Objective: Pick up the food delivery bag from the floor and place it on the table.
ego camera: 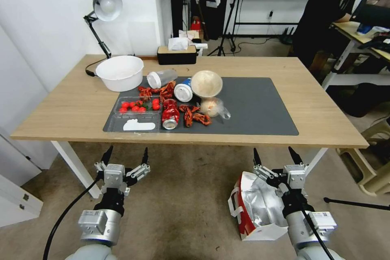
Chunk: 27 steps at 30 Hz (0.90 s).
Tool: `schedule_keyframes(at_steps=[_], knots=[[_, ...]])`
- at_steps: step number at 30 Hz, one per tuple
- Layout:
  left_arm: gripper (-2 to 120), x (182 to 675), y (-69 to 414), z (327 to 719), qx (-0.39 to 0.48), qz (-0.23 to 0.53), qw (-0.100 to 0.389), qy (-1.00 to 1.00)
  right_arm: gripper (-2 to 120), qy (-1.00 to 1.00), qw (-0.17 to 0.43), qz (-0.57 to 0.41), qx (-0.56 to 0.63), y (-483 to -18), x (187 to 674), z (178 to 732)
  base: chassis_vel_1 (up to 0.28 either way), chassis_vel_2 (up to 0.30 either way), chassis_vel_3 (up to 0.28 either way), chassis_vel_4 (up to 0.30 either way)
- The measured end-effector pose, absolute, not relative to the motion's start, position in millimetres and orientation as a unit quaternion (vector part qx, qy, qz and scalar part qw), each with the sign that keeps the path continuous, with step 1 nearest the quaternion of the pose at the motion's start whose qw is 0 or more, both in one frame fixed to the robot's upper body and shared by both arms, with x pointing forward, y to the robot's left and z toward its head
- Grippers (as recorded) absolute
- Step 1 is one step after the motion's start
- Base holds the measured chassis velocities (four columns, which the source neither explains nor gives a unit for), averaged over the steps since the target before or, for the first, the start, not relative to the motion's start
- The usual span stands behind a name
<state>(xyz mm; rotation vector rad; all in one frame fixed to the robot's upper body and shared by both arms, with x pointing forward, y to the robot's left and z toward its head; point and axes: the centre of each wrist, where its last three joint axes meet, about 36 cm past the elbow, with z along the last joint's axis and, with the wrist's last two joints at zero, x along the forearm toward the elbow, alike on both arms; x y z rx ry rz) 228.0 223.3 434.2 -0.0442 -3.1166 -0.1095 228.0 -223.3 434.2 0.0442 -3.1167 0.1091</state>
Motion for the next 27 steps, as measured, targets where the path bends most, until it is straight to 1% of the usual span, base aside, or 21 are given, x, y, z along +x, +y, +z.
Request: schedule_keyframes(at_steps=[22,25,27], knots=[[100,229,223,435,-0.013,-0.030,0.013,-0.999,100,-0.999,0.013,0.034,0.014,-224,228,435,0.000,0.000,0.000,0.000],[100,231,222,443,-0.006,-0.004,0.017,-1.000,100,-0.999,0.018,0.030,0.009,-229,231,441,0.000,0.000,0.000,0.000],[100,237,221,463,0.005,0.055,0.023,-0.998,100,-0.999,0.027,0.023,-0.003,-241,238,458,0.000,0.000,0.000,0.000]])
